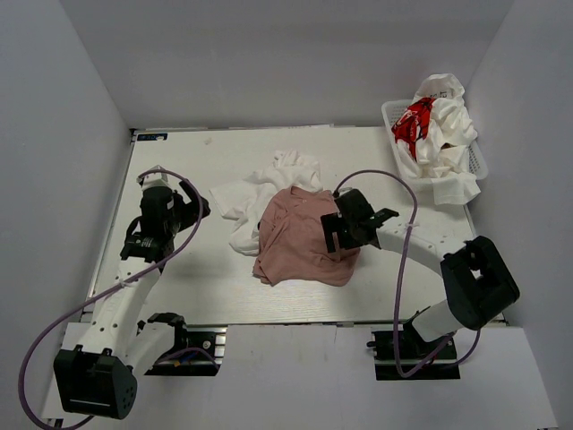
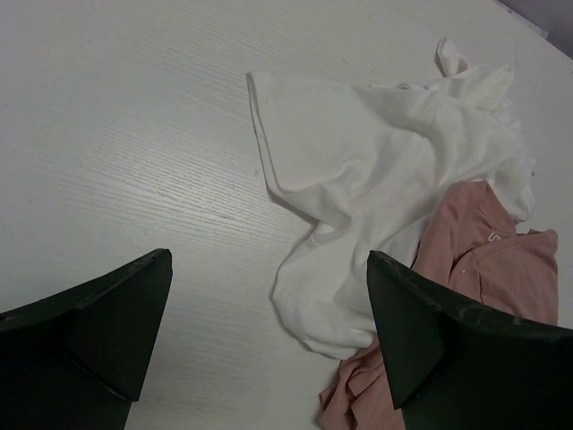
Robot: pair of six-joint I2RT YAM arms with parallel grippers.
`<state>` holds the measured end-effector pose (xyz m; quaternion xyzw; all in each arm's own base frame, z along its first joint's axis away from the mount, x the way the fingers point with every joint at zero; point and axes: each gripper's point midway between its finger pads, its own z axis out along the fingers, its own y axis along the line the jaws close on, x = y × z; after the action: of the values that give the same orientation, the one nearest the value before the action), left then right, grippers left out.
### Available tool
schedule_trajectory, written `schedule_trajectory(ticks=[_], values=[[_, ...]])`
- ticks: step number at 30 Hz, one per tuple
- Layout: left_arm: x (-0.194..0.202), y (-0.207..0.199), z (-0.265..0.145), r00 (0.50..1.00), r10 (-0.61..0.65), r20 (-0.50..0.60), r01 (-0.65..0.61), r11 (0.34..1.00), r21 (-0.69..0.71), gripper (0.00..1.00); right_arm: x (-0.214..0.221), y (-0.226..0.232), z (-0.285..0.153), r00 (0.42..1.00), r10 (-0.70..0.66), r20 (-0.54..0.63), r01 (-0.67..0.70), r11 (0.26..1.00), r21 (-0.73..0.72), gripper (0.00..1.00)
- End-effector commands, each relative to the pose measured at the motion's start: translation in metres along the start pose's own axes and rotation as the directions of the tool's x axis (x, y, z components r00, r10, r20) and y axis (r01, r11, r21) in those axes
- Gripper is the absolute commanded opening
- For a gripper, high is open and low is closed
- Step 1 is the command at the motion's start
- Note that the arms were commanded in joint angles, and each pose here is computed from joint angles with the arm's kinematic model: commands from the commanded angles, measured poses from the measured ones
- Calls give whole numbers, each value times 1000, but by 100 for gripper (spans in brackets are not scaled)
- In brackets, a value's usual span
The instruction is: Fold and stack the t-shirts
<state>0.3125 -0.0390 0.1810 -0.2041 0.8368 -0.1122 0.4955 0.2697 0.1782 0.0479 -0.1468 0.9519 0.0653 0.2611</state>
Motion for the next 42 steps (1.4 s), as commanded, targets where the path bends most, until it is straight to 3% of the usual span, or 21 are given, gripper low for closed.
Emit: schedule_trajectory(ticks=[1,3,4,5,7,8,12,17,23,25,27,28,29,30,31,33,34,37,42], values=[[-5,-4,-3,1000,-3,20,2,1000,23,100,-7,8,10,998,20,51,-19,1000,-13,89],[-5,-2,-5,1000,-3,26,2,1000,14,100,-3,12,20,999,16,39,-16,1000,-18,80],[-5,2,-6,999,-3,35,3,1000,4,100,-6,15,23,998,23,52,-21,999,-32,69],[-9,2,-8,999,-5,50,5,1000,2,100,-11,19,23,997,36,64,-34,999,-36,30],[-8,2,-11,999,-5,51,5,1000,2,100,-19,21,15,995,51,85,-49,998,-33,5],[-8,2,-11,999,-5,51,5,1000,2,100,-31,21,7,991,56,121,-53,998,-28,0],[-7,3,-12,999,-5,52,5,1000,3,100,-93,10,-71,925,108,364,-110,994,-15,0],[-9,2,-11,998,-7,60,6,1000,7,100,-173,-11,-177,738,164,655,-203,979,-16,0],[-8,6,-8,999,-3,51,4,1000,-19,100,-262,-43,-275,513,157,844,-310,951,11,0],[-7,9,-6,999,8,48,-6,999,-36,100,-279,-67,-281,497,111,861,-365,927,91,0],[-10,10,-5,999,8,53,-5,999,-45,100,-318,-93,-323,417,56,907,-418,898,137,0],[-10,10,-5,999,8,53,-5,999,-45,100,-321,-100,-311,433,50,900,-434,886,160,0],[-8,12,-3,999,10,47,-7,998,-59,100,-346,-108,-335,379,26,925,-460,873,164,0],[-8,12,-3,999,10,47,-7,998,-59,100,-352,-130,-347,363,-5,932,-498,844,198,0],[-5,16,0,999,13,33,-11,997,-78,100,-362,-137,-379,295,-14,955,-529,830,176,0],[-6,15,1,999,14,30,-11,997,-79,100,-377,-169,-414,222,-94,971,-610,764,213,0],[-3,16,4,1000,16,17,-14,996,-87,100,-383,-175,-412,222,-114,968,-617,752,231,0],[-9,17,6,1000,17,25,-14,994,-107,100,-398,-194,-440,150,-218,964,-624,735,264,0],[-11,14,15,1000,20,4,-20,993,-119,100,-401,-239,-458,122,-319,940,-698,646,310,0]])
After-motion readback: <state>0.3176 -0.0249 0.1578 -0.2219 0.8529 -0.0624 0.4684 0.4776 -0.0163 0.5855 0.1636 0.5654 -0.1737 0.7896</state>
